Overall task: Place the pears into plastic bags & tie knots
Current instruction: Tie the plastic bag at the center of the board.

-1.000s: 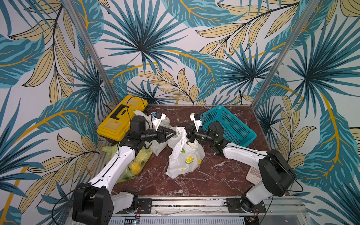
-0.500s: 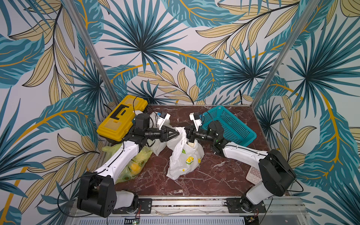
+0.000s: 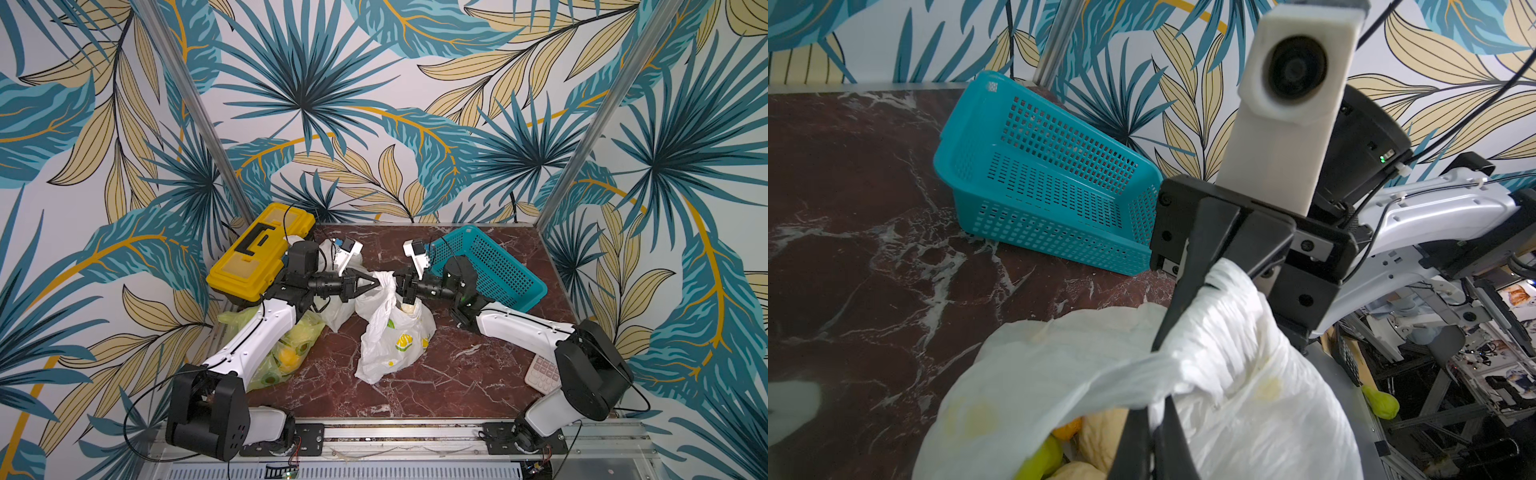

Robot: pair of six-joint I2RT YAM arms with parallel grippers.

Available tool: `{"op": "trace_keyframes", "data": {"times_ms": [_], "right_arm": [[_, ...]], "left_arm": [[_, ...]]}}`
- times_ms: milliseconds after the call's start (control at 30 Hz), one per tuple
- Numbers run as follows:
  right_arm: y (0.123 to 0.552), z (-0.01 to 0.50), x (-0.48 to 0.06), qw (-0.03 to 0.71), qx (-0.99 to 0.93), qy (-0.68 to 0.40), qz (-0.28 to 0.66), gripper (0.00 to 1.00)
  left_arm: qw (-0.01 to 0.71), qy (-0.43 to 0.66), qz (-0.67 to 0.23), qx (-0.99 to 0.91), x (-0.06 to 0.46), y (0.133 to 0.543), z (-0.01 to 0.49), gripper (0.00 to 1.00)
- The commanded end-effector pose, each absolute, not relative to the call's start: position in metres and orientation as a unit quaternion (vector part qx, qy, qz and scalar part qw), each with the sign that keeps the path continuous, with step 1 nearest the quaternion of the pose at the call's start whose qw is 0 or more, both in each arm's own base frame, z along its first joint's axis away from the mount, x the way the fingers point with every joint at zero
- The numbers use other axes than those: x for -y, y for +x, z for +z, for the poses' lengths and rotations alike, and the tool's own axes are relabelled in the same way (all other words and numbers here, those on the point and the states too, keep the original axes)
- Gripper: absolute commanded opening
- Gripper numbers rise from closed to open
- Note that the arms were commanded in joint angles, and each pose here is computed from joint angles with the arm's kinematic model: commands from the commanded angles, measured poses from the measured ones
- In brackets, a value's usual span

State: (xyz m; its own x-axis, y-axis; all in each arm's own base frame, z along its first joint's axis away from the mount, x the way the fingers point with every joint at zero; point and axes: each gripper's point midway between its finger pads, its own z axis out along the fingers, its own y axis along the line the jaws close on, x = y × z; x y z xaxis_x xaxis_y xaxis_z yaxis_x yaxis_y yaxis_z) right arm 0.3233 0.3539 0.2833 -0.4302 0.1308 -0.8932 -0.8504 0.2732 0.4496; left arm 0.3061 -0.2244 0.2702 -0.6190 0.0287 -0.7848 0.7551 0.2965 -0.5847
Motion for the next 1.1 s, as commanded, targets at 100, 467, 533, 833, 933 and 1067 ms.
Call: {"op": "trace_keyframes", "data": {"times_ms": [100, 467, 533, 833, 933, 1067], "right_arm": [[0.325, 0.279, -0.341, 0.442, -0.708, -0.252, 0.489, 0.25], [0.273, 0.244, -0.261, 0.336, -0.871, -0.137, 0.331, 0.38], [0.260, 0.243, -0.260, 0.328, -0.883, -0.135, 0.307, 0.39], [0.258, 0.263, -0.317, 0.330, -0.877, -0.182, 0.300, 0.49], [0.267, 0.264, -0.326, 0.333, -0.876, -0.182, 0.297, 0.49], [0.276, 0.266, -0.330, 0.336, -0.880, -0.176, 0.286, 0.39]], "left_arm": [[0.375, 0.264, -0.511, -0.727, 0.218, 0.318, 0.281, 0.00], [0.380, 0.232, -0.490, -0.749, 0.213, 0.332, 0.271, 0.00], [0.372, 0.227, -0.495, -0.752, 0.213, 0.333, 0.269, 0.00], [0.369, 0.227, -0.497, -0.752, 0.214, 0.328, 0.267, 0.00], [0.369, 0.228, -0.497, -0.752, 0.215, 0.326, 0.267, 0.00], [0.372, 0.229, -0.495, -0.751, 0.214, 0.322, 0.267, 0.00]]}}
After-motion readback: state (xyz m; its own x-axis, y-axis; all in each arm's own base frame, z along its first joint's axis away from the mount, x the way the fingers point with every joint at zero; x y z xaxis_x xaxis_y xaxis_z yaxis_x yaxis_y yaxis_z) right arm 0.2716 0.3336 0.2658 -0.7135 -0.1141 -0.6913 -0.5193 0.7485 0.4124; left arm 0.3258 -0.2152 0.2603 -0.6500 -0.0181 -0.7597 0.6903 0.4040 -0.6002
